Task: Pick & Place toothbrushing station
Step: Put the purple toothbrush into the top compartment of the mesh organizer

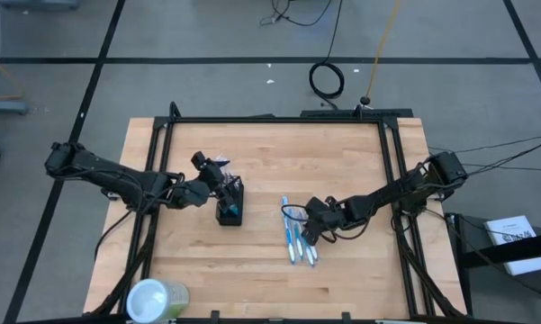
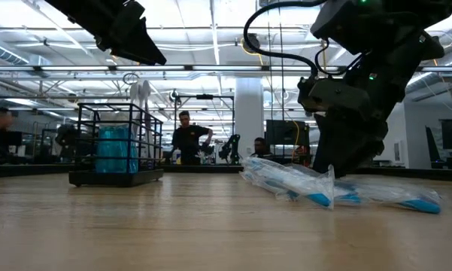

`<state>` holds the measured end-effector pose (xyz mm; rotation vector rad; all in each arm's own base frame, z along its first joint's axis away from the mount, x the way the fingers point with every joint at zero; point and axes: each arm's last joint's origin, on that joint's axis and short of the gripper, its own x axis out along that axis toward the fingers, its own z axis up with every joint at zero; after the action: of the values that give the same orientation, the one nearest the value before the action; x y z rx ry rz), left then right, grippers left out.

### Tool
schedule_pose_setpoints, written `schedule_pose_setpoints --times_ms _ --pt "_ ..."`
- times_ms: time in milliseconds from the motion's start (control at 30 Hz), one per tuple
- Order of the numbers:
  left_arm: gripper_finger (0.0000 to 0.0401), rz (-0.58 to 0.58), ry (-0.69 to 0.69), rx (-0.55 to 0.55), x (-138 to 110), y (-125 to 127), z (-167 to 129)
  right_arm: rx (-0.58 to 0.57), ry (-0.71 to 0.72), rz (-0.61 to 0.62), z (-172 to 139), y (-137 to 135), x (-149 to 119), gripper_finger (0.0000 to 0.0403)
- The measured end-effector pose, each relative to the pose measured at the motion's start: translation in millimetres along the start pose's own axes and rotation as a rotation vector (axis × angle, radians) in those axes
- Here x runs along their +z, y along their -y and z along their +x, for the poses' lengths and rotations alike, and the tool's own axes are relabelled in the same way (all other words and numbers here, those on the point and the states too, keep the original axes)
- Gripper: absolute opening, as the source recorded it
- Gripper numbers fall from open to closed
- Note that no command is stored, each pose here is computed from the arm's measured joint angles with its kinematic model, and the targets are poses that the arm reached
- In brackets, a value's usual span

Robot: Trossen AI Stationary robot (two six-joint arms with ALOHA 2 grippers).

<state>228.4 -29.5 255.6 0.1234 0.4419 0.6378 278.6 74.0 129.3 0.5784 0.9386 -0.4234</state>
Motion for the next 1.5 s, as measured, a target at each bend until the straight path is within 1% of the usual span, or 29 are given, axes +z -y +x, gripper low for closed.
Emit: schedule_pose_setpoints --times_ms 200,333,400,567,700,833,967,1033,1133,1233,1367,1433,1500 --pt "0.0271 -0.009 -0.006 0.000 -1 0 0 -0.017 -0.008 0.001 11 0 -3 0.0180" --pt "0.0271 -0.007 -0.010 0.000 -1 0 0 -0.089 -0.011 0.006 9 6 -4 0.0179" --pt "0.0271 -0.008 -0.009 0.000 -1 0 0 -0.129 -0.028 0.005 8 11 -5 0.0170" --pt "0.0271 -0.026 -0.010 0.000 -1 0 0 -0.226 -0.070 -0.011 8 22 -6 0.0132" --pt "0.0271 -0.041 -0.011 0.001 -1 0 0 -0.278 -0.089 -0.020 8 29 -6 0.0097" --pt "0.0271 -0.053 -0.014 0.000 -2 0 0 -0.291 -0.093 -0.047 8 33 -3 0.0066" --pt "0.0271 -0.053 -0.026 -0.055 -2 1 0 -0.296 -0.096 -0.070 9 36 1 0.0032" --pt "0.0271 -0.050 -0.029 -0.073 -2 2 0 -0.281 -0.090 -0.093 6 36 4 0.0015" --pt "0.0271 -0.050 -0.029 -0.073 -2 2 0 -0.256 -0.050 -0.133 -2 33 9 0.0008" --pt "0.0271 -0.059 -0.021 -0.069 -1 1 1 -0.277 -0.019 -0.173 -15 37 12 0.0010" --pt "0.0271 -0.085 -0.008 -0.064 1 0 3 -0.233 0.091 -0.201 -34 35 28 0.0001" --pt "0.0271 -0.100 0.002 -0.062 2 2 6 -0.218 0.149 -0.241 -41 34 35 0.0000" --pt "0.0271 -0.092 0.004 -0.063 2 4 10 -0.179 0.227 -0.289 -48 31 44 0.0000"
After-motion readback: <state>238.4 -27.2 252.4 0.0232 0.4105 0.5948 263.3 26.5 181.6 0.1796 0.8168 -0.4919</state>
